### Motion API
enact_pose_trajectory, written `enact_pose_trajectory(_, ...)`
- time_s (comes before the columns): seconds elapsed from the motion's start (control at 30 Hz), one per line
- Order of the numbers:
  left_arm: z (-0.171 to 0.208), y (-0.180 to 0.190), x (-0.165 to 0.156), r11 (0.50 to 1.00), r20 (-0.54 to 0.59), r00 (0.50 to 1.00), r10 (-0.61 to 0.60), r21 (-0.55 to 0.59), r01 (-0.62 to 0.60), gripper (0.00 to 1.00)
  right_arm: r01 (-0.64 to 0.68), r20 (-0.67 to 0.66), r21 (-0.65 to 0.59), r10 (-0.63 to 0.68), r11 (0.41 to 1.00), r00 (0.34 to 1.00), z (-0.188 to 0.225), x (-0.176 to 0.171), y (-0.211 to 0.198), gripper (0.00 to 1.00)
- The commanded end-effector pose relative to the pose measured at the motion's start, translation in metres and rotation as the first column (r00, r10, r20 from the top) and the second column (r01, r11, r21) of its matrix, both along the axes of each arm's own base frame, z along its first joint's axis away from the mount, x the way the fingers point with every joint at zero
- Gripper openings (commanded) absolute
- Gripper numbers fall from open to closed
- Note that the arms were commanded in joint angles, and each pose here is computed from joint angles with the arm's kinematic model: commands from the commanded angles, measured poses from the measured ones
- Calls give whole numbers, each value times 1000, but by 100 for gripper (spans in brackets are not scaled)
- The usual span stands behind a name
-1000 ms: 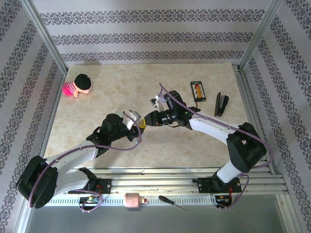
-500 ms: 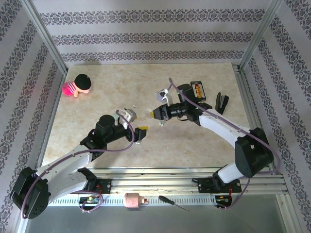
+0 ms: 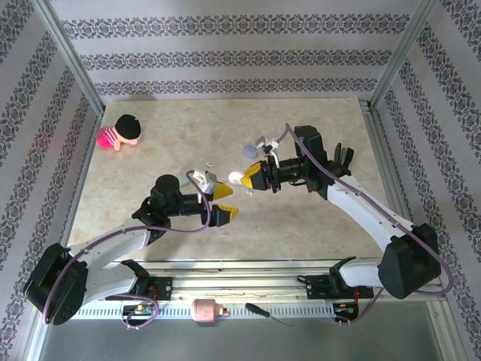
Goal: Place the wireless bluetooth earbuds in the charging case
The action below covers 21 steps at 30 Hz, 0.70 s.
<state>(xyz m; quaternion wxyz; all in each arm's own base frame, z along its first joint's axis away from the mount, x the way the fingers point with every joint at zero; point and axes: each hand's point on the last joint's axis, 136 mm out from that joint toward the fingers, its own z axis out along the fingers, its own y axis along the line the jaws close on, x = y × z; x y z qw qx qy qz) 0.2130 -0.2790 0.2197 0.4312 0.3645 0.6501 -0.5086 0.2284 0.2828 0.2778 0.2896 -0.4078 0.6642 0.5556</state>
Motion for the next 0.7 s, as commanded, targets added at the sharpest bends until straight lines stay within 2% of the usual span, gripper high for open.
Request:
enact_pose_trajectory(0.0,36,-6,-15,984,148,979,-141,-88,155,75,-100,28,35,99,994,995,7,-25,-2,14)
enact_pose_trajectory(0.2,42,-9,-15,976,217,961,-170,-101,195,64,-121,51,-110,127,987,991,-12,-39,0,16)
enact_pose_trajectory(0.67,48,-12,-14,966,238,951,-196,-123,229,32,-133,59,-107,139,985,989,-10,-39,5,15)
